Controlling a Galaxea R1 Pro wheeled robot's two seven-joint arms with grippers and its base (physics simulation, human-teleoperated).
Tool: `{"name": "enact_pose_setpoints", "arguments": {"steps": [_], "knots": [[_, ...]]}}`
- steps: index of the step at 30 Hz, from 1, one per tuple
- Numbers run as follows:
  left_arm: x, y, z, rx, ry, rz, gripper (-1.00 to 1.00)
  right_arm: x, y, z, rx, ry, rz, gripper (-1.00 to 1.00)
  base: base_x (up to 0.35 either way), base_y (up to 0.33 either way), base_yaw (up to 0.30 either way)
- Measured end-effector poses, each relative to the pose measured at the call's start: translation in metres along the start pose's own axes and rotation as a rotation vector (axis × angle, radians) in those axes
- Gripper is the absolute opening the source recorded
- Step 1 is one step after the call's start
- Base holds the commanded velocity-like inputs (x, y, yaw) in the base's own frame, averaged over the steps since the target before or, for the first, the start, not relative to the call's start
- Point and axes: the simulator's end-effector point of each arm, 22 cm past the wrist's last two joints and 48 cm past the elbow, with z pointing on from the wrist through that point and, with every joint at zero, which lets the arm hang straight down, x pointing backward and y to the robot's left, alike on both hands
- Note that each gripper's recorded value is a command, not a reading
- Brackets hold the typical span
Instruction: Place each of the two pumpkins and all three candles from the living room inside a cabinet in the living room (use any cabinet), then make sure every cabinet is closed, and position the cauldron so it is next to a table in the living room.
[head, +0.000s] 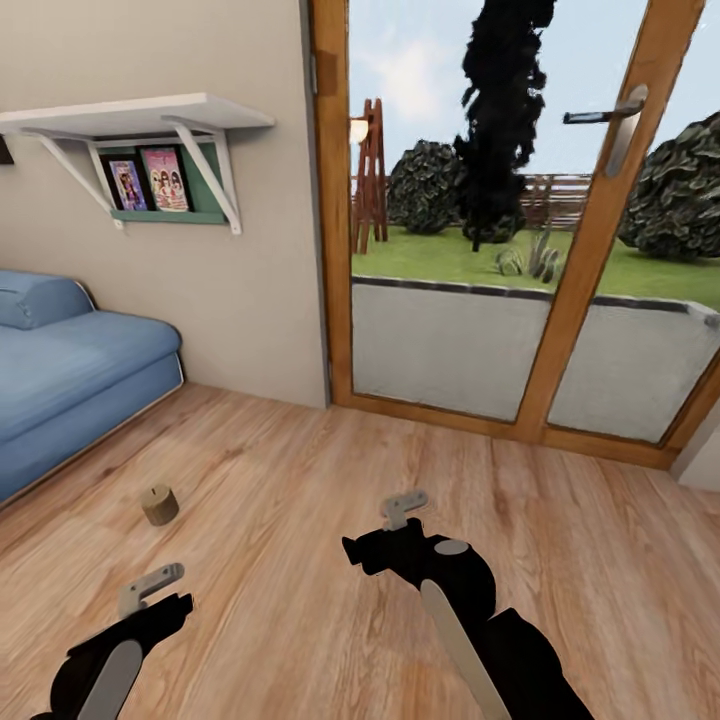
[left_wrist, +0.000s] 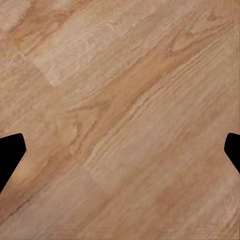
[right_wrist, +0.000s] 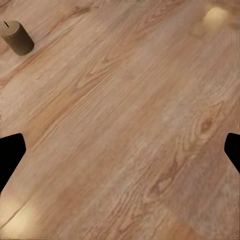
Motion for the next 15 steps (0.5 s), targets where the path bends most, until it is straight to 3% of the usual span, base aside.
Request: {"name": "enact_pose_setpoints", "arguments": {"steps": [8, 15], "knots": [[0.007, 0.006, 0.004, -0.02, 0.019, 0.004, 1.0, 0.002, 0.001, 0.001, -0.003, 0.004, 0.0, 1.0, 0.326, -0.008, 0.281], [0.012, 0.01, 0.008, -0.035, 0.033, 0.011, 1.0, 0.002, 0.003, 0.001, -0.006, 0.002, 0.0, 1.0, 0.326, -0.106, 0.283]]}}
